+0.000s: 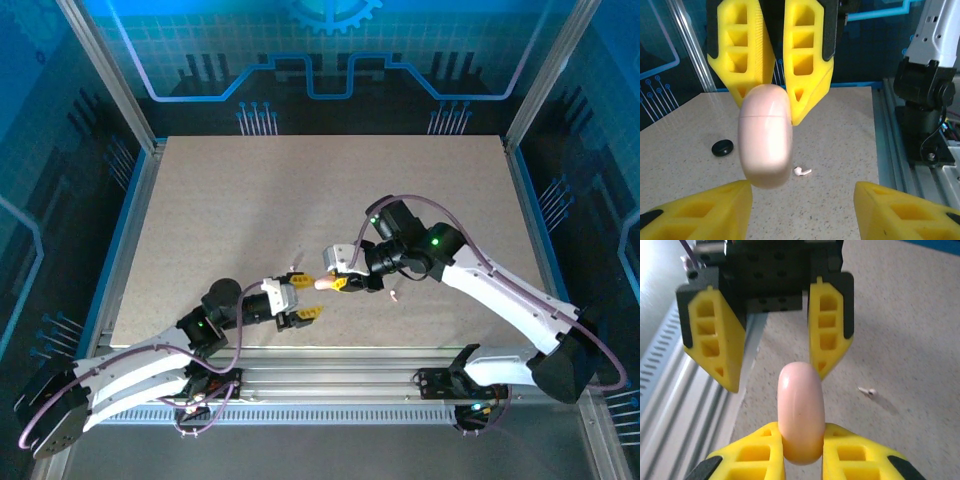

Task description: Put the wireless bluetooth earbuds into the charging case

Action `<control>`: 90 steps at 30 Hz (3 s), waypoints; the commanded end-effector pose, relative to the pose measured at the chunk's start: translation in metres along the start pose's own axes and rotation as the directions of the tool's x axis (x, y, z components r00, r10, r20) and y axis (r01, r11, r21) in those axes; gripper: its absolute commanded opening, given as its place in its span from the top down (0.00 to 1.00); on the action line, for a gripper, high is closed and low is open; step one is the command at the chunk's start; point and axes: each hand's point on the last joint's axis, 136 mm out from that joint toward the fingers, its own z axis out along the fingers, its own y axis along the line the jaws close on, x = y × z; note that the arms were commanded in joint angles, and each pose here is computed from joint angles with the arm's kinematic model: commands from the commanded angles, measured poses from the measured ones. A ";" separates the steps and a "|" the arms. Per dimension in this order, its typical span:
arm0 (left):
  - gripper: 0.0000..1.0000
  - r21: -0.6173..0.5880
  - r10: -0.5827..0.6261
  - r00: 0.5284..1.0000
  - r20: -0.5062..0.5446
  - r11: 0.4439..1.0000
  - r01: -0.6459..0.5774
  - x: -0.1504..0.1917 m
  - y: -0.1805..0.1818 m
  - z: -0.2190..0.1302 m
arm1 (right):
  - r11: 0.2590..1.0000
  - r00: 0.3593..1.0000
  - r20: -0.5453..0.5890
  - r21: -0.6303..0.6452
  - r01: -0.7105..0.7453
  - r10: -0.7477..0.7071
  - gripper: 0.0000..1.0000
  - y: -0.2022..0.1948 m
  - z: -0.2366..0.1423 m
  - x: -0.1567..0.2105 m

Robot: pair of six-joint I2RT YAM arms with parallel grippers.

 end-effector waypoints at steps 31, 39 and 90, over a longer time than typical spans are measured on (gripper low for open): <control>0.49 -0.006 0.065 0.998 0.026 0.998 -0.064 -0.007 0.014 0.019 | 0.992 0.990 -0.094 -0.082 0.095 -0.103 0.83 0.004 0.020 0.006; 0.57 -0.005 0.056 0.998 0.038 0.998 -0.056 -0.009 0.014 0.019 | 0.991 0.992 -0.077 -0.098 0.089 -0.097 0.83 0.006 0.022 0.004; 0.87 0.029 0.039 0.999 0.020 0.999 -0.040 -0.004 0.008 0.020 | 0.995 0.994 -0.060 -0.046 0.085 -0.087 0.51 0.000 0.019 0.001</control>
